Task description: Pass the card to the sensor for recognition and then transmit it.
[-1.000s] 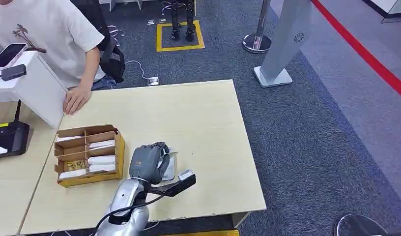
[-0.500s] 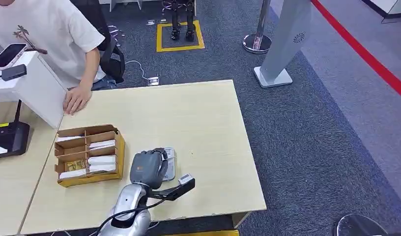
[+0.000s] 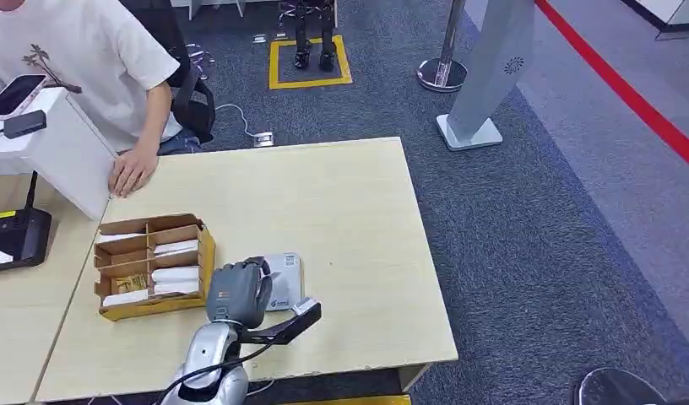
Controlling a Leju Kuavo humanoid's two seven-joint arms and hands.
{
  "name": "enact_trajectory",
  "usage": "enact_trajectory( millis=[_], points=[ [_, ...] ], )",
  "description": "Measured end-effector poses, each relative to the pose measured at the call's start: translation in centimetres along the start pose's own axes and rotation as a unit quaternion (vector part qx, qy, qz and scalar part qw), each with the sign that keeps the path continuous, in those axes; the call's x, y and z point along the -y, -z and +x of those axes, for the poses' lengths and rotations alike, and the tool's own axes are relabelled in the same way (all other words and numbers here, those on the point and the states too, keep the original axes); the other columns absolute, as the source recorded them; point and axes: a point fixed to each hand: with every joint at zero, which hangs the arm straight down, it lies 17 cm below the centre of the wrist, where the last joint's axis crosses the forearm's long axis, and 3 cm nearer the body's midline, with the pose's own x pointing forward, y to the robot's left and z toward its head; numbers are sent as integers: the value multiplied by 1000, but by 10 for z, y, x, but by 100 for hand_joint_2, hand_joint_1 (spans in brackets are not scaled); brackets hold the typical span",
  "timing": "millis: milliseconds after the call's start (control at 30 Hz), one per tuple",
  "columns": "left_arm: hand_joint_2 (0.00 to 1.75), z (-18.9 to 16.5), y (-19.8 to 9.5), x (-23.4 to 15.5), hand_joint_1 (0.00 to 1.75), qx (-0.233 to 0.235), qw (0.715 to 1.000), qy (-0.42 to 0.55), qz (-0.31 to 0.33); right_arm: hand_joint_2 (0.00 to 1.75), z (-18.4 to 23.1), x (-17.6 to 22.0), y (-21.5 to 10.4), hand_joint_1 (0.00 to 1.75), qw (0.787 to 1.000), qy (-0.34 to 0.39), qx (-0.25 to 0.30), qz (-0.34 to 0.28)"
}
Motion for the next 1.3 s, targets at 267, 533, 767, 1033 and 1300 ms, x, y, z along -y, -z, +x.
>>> enact_trajectory(
  millis=[267, 533, 767, 1033, 1300],
  points=[
    [175, -42, 30, -86, 175, -24, 995, -1, 96, 0, 1, -3, -1, 0, 1000, -28, 8, 7],
    [175, -97, 55, -194, 175, -65, 977, -1, 205, 0, 2, -4, -1, 0, 999, -47, 12, 7],
    [175, -147, 66, -263, 175, -108, 959, 33, 258, 0, 3, -6, -1, 0, 998, -61, 16, 12],
    [175, -204, 73, -291, 175, -162, 950, 75, 258, 0, 3, -6, -1, 0, 998, -56, 15, 13],
    [175, -227, 74, -283, 175, -175, 950, 97, 240, 0, 2, -7, -1, 0, 999, -49, 13, 14]
  ],
)
